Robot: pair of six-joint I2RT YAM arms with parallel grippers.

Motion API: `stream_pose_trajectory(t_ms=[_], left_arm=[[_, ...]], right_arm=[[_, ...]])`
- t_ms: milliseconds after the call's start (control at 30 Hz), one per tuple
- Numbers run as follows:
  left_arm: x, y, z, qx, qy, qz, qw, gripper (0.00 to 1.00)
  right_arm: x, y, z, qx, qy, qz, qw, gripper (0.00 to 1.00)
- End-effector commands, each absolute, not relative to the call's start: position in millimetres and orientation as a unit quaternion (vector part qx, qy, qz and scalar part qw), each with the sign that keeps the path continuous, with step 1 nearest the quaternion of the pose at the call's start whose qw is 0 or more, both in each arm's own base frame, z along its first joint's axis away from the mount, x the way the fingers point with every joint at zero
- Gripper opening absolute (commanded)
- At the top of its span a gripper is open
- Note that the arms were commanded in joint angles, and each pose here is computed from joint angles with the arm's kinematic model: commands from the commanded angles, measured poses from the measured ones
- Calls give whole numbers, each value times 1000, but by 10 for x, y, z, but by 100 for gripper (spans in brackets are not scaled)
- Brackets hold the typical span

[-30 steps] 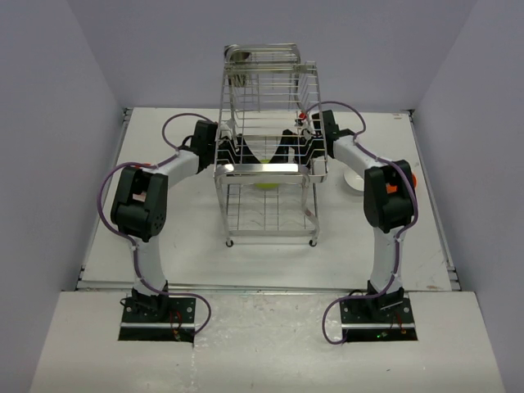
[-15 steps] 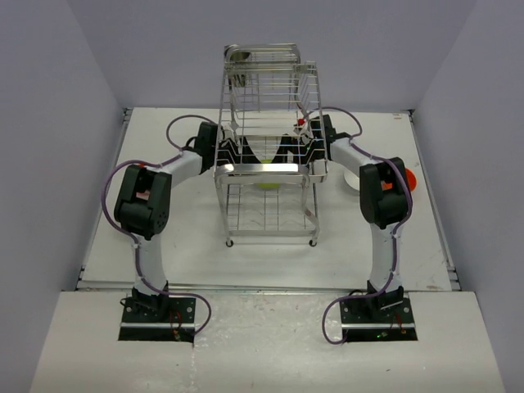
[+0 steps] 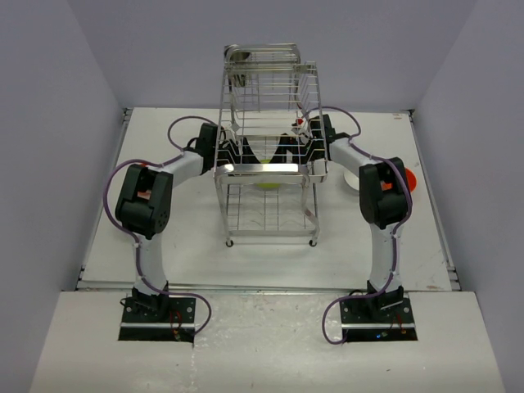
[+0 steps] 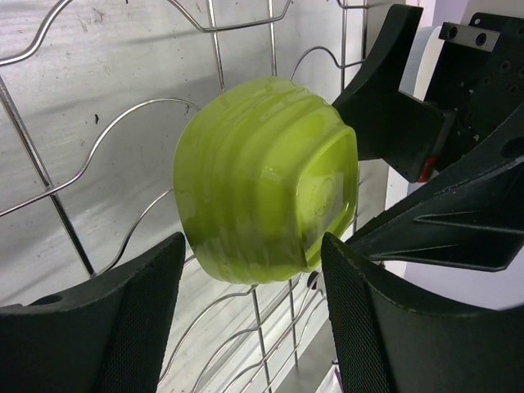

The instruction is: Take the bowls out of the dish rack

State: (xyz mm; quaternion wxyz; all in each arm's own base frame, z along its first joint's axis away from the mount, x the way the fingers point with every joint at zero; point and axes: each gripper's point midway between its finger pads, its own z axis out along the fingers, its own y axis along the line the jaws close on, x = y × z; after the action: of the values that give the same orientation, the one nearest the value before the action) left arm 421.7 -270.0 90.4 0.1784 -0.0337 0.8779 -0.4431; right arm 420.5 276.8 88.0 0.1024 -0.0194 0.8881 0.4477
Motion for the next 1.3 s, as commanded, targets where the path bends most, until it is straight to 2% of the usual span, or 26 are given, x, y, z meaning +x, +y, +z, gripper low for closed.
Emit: stream_pose_trajectory(t_ms=[0, 367, 567, 733, 900, 1267], left_arm=[[4288, -2783, 1079, -18, 865, -462, 194, 68], [4298, -2787, 1031, -21, 866, -461, 191, 68], [4310, -2792, 1020, -22, 866, -462, 191, 68], [4302, -2789, 1019, -22, 866, -462, 191, 68], [4287, -2788, 984, -22, 867, -462, 187, 68], [4252, -2842, 929, -17, 864, -474, 169, 68]], right_arm=[[4194, 2870, 1283, -55, 870, 472, 132, 91], [4140, 2846, 1454, -64, 868, 470, 149, 87], [4100, 2868, 1613, -73, 857, 486, 156, 80], [4070, 2917, 1649, -83, 847, 504, 146, 64], [4019, 2953, 1666, -93, 840, 516, 139, 55], [3901, 3104, 1837, -133, 807, 562, 128, 51]])
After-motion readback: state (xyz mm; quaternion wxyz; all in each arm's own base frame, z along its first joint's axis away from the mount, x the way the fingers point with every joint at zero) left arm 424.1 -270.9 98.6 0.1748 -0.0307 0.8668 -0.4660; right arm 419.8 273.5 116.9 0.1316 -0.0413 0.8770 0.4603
